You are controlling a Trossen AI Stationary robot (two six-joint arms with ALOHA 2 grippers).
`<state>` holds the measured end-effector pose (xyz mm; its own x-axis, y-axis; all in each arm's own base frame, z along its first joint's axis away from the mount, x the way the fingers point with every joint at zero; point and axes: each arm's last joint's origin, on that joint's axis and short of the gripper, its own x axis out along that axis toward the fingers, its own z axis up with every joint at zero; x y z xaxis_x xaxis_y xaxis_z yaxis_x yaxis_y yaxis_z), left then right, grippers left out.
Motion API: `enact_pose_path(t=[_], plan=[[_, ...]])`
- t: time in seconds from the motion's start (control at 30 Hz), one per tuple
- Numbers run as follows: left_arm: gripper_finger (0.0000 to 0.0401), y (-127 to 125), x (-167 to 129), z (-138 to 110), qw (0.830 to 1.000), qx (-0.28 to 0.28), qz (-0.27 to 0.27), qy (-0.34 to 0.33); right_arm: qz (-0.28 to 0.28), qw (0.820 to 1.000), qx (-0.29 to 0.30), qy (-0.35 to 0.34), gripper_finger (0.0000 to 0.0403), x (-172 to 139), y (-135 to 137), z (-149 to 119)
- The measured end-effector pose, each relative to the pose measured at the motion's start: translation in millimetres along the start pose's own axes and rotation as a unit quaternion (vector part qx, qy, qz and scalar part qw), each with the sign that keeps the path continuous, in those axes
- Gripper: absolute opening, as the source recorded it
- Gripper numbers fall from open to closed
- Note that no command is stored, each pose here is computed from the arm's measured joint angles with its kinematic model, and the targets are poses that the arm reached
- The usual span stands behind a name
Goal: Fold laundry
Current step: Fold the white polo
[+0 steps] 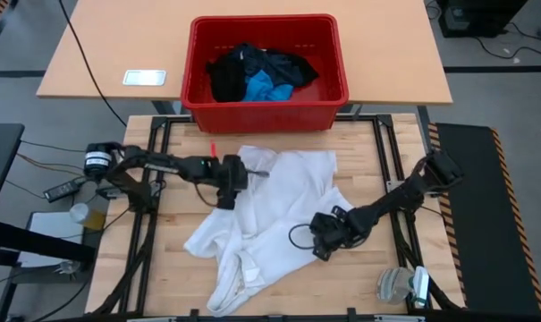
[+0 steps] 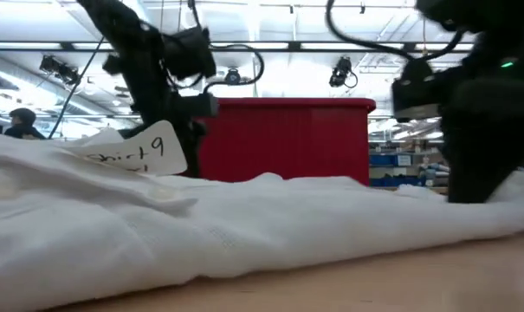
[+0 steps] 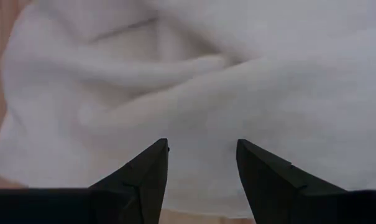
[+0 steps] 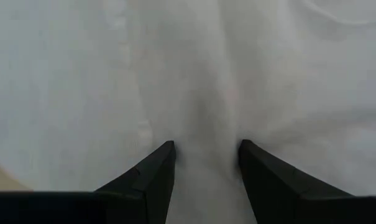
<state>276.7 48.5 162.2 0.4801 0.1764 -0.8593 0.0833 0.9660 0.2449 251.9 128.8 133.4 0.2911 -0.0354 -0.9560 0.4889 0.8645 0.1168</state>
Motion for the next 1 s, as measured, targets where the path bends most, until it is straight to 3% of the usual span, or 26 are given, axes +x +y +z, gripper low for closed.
enact_pose_path(t=[0.13, 0.3, 0.47, 0.7, 0.8, 1.0], plan=[[0.0192, 18, 7, -12, 0.998, -0.038, -0.026, -0.033, 0.017, 0.999, -0.029, 0.016, 0.0188, -3, 9, -14], [0.0192, 24, 8, -15, 0.999, -0.021, -0.028, -0.041, 0.029, 0.997, -0.070, 0.030, 0.0188, -6, 16, -28], [0.0192, 24, -4, 10, 0.994, 0.005, -0.044, -0.098, -0.007, 0.996, -0.082, 0.031, 0.0188, -16, 16, -29], [0.0192, 24, 3, 30, 0.990, 0.004, -0.054, -0.127, -0.020, 0.994, -0.094, -0.043, 0.0188, -45, 24, -14], [0.0192, 21, 21, 28, 0.992, -0.001, -0.070, -0.103, -0.045, 0.987, -0.095, -0.118, 0.0188, -53, 25, -7], [0.0192, 27, 50, 15, 0.999, -0.018, -0.021, -0.028, -0.087, 0.972, -0.080, -0.204, 0.0188, -49, 20, 1]])
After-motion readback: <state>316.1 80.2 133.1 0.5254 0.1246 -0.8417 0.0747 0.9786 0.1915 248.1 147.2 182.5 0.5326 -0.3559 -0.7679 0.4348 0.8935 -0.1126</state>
